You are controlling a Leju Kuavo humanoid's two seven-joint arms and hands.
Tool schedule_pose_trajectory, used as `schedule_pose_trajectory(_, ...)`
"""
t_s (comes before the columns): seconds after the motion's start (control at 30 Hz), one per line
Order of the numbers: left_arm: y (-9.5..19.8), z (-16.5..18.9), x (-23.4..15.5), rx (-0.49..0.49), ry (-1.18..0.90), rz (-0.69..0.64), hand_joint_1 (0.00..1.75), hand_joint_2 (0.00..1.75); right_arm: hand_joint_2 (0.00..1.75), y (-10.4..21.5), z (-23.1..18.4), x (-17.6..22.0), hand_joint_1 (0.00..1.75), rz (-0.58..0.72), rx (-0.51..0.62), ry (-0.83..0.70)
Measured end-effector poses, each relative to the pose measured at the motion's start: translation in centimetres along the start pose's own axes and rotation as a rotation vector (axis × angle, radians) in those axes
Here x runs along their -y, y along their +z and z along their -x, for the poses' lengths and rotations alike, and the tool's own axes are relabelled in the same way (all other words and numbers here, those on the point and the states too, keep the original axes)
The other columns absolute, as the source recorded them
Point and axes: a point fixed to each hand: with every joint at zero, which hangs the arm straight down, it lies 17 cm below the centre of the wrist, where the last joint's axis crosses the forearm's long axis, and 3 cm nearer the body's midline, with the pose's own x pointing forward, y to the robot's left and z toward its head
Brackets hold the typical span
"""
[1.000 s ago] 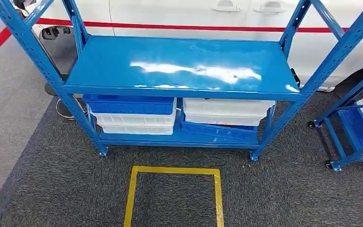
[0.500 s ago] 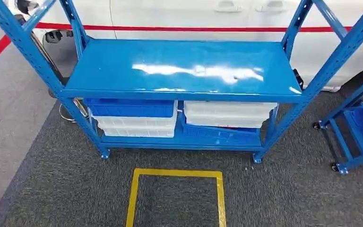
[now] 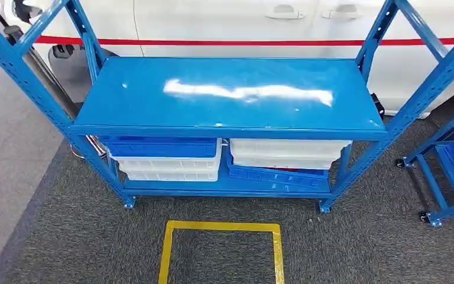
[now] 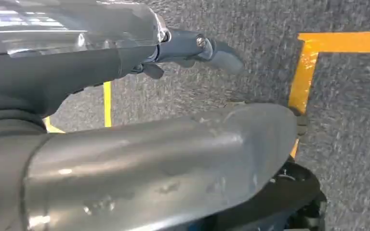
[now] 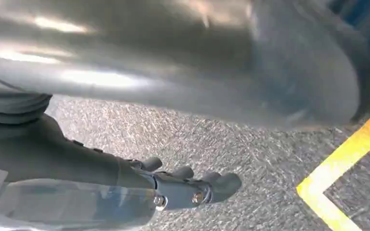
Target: Take the parts from the cabinet and place them on the table.
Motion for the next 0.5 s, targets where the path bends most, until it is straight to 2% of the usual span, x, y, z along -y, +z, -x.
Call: schedule_pose_trajectory(0.5,0.01,-0.25,0.26,0.008,-0.005,0.005,0.00,0.00,0.00,0.01,-0.20,-0.05,0.00,-0.009,0.007,-0.018)
